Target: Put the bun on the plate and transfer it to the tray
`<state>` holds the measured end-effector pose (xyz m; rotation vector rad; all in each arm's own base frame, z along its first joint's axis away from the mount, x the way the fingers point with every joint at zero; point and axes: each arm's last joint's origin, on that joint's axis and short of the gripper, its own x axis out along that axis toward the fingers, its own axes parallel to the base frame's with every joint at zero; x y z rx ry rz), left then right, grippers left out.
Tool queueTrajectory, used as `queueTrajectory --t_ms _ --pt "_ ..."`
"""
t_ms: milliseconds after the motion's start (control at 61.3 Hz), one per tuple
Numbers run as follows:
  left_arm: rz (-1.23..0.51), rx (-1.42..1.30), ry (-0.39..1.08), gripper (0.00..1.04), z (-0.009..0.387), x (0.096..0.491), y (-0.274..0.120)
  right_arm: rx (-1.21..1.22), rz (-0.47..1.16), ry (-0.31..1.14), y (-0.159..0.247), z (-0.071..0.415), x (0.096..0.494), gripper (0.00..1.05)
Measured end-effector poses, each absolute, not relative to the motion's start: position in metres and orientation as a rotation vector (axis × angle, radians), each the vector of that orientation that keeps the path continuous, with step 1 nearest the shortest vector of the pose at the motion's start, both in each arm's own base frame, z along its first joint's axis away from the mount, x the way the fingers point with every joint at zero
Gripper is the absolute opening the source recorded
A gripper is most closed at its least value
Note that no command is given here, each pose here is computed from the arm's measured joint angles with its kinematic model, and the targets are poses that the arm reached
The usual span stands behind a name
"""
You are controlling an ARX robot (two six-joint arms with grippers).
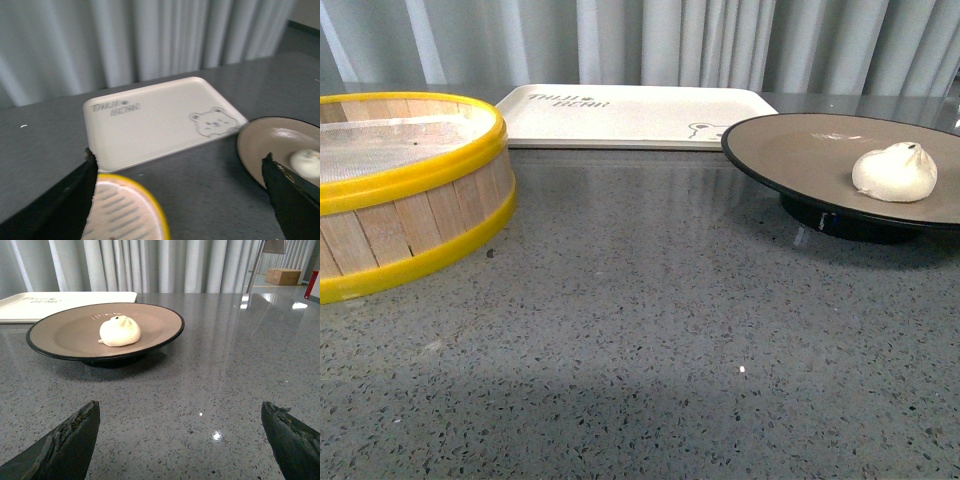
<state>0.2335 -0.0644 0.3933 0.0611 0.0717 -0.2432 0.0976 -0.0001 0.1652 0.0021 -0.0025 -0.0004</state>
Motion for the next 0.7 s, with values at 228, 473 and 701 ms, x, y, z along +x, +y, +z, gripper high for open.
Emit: queueTrajectory --t_ms 228,473,701 --pt "0.014 0.003 -0.004 0.4 0.285 0.192 0.001 0.002 0.001 -0.002 0.0 0.165 0.098 0.96" --pt "0.004 -0.002 0.003 0.04 0.233 0.163 0.0 0.002 0.0 -0.002 0.0 0.165 0.098 0.96" --pt "-0.001 -0.002 0.008 0.04 0.209 0.148 0.0 0.002 -0.001 -0.002 0.0 0.165 0.098 0.96"
